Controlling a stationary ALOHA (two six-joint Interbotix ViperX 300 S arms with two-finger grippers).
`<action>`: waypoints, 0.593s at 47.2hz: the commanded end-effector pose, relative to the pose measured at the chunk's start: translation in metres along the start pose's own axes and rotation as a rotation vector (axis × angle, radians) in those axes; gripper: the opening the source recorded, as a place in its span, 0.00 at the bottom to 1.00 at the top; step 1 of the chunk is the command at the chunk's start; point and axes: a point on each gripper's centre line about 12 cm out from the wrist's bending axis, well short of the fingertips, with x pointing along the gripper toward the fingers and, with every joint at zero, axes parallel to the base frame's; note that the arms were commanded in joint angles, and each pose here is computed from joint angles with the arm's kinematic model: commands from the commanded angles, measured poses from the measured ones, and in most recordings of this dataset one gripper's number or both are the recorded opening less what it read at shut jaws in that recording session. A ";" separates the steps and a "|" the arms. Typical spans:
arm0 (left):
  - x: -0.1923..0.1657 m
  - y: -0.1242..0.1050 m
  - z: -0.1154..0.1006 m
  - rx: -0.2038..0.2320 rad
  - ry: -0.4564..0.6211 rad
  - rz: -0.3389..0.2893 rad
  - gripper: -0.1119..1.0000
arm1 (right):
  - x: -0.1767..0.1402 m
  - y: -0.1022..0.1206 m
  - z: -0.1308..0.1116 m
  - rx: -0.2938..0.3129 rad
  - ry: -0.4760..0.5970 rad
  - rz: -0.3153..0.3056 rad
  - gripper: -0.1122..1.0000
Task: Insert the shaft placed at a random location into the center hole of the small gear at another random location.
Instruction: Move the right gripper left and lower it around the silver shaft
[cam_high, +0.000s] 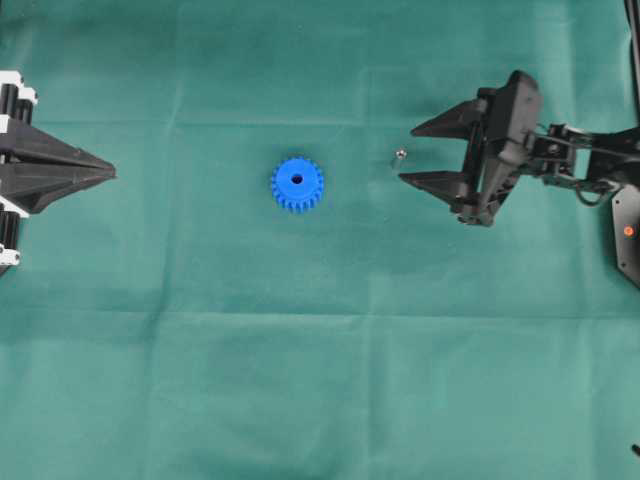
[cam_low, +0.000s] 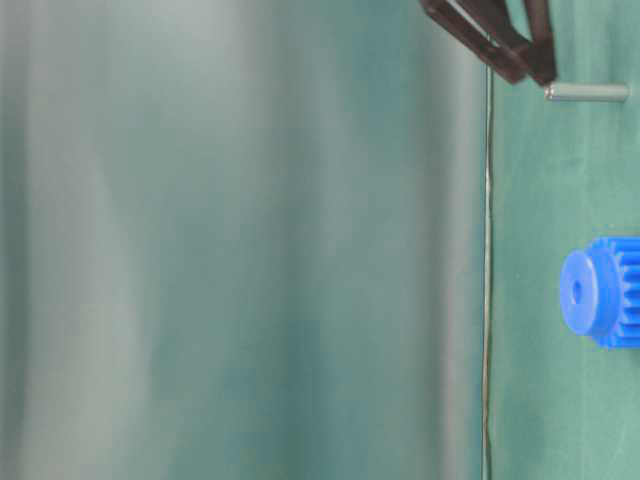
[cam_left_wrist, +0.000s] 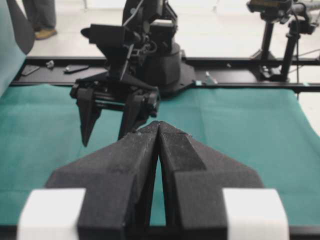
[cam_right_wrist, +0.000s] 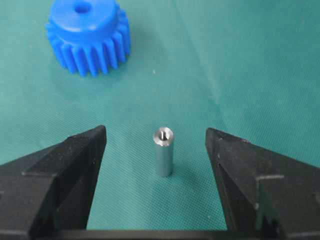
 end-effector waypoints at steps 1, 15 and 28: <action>0.003 -0.001 0.009 -0.002 -0.021 -0.003 0.10 | 0.008 -0.002 0.008 0.019 -0.032 -0.009 0.83; 0.003 -0.001 0.007 -0.002 -0.015 -0.004 0.10 | 0.012 -0.002 0.008 0.018 -0.029 -0.009 0.82; 0.003 0.000 0.007 -0.003 -0.011 -0.002 0.10 | 0.013 -0.001 0.007 0.012 -0.026 -0.007 0.46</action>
